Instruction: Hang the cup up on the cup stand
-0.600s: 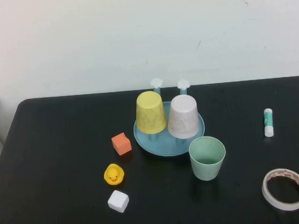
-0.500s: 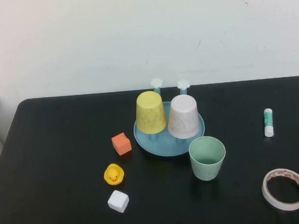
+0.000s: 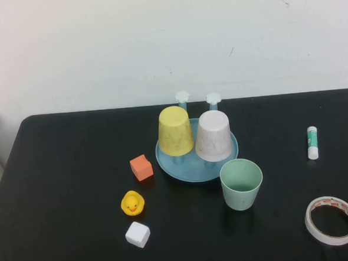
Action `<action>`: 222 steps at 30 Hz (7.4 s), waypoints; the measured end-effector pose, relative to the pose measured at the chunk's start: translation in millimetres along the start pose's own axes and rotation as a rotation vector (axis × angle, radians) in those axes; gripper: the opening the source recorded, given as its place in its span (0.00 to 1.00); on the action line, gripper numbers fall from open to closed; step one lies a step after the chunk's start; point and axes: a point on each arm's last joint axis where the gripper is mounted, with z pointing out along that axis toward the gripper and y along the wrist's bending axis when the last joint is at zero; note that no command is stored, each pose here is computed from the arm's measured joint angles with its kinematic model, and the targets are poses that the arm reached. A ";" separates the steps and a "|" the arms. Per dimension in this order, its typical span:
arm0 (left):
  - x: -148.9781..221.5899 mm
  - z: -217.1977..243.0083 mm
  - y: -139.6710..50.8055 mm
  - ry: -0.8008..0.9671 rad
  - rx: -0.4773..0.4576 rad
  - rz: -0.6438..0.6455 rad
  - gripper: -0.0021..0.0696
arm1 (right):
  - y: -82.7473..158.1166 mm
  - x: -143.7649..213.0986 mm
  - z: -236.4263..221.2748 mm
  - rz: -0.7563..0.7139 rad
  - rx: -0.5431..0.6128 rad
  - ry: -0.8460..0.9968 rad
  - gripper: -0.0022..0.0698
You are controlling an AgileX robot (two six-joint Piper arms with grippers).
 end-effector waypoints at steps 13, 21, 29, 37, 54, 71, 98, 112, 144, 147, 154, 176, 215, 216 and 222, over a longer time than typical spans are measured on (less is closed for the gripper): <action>0.0 0.0 0.0 0.000 0.000 0.000 0.03 | 0.0 0.0 0.0 0.000 0.000 0.000 0.03; 0.0 0.0 0.0 0.000 0.000 0.000 0.03 | 0.0 0.0 0.0 0.000 0.000 0.000 0.03; 0.0 0.0 0.0 0.000 0.000 0.000 0.03 | 0.0 0.0 0.0 0.000 0.000 0.000 0.03; 0.0 0.0 0.0 0.000 0.000 0.000 0.03 | 0.0 0.0 0.0 0.000 0.000 0.000 0.03; 0.0 0.0 0.0 0.000 0.000 0.000 0.03 | 0.0 0.0 0.0 0.000 0.000 0.000 0.03; -2.3 0.0 -0.1 -0.025 0.001 0.000 0.03 | -1.3 0.1 0.0 -0.041 0.014 0.002 0.03; -82.2 -34.1 -5.8 -0.655 0.018 0.066 0.03 | -1.2 -77.2 -32.9 -0.002 -0.008 -0.731 0.03; -114.4 -26.2 -9.2 0.000 -0.004 0.024 0.03 | -4.8 -137.6 -13.2 -0.078 -0.099 0.046 0.03; -105.4 -9.4 -11.6 0.048 0.029 -0.051 0.03 | 169.5 -101.7 263.0 -0.301 -0.735 0.415 0.57; -105.6 -9.5 -14.2 0.048 0.056 -0.104 0.03 | 177.1 -88.8 280.0 -0.299 -0.745 0.451 0.58; -110.6 -10.0 -20.7 0.007 0.131 -0.261 0.03 | 184.7 -60.8 303.9 -0.307 -0.728 0.515 0.57; -143.3 -21.3 -39.2 -0.079 0.557 -1.359 0.99 | 192.6 -178.9 215.4 -0.236 -0.968 0.234 0.07; -147.9 -21.6 -34.6 -0.110 0.587 -1.561 0.99 | 343.7 -261.1 53.5 -0.202 -1.501 -0.247 0.06; -148.0 -21.5 -34.2 -0.113 0.584 -1.562 0.99 | 345.2 -259.4 54.0 -0.203 -1.510 -0.243 0.06; -148.1 -21.1 -33.0 -0.124 0.573 -1.567 0.99 | 350.8 -251.4 54.1 -0.207 -1.571 -0.221 0.06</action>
